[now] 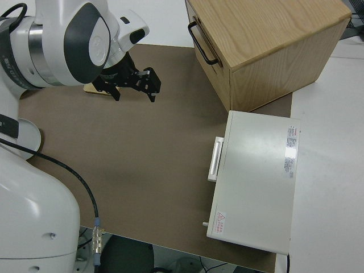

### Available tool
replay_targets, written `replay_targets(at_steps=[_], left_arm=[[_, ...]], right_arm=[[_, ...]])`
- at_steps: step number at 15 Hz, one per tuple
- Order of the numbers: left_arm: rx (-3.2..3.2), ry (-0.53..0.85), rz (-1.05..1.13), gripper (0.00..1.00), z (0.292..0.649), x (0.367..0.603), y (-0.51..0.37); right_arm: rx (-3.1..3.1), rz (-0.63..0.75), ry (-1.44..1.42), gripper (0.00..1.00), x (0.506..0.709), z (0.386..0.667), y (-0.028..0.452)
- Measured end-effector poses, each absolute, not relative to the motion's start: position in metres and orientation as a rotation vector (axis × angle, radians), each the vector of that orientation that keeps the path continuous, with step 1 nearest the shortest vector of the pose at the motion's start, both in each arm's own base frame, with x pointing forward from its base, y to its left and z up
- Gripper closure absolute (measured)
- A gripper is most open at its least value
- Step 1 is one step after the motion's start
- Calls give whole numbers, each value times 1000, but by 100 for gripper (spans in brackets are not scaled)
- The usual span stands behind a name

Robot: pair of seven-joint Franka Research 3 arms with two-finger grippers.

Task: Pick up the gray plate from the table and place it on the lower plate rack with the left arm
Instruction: 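Lift the gray plate and carry it toward the wooden rack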

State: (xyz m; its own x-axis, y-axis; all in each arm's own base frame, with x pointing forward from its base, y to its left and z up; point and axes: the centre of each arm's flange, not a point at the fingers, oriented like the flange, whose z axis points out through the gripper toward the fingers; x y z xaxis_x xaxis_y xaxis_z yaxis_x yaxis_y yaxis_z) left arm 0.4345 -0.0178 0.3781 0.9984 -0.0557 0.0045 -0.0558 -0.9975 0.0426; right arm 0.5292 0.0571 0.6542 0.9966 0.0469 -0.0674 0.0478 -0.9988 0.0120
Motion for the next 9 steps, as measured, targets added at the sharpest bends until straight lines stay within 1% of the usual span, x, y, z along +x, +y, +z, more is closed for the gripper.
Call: replay_targets(at_steps=[9], left_arm=[[3099,-80,-33,92,434,445,-11]], right_arm=[[3125,-105,74,1,529,654,57]])
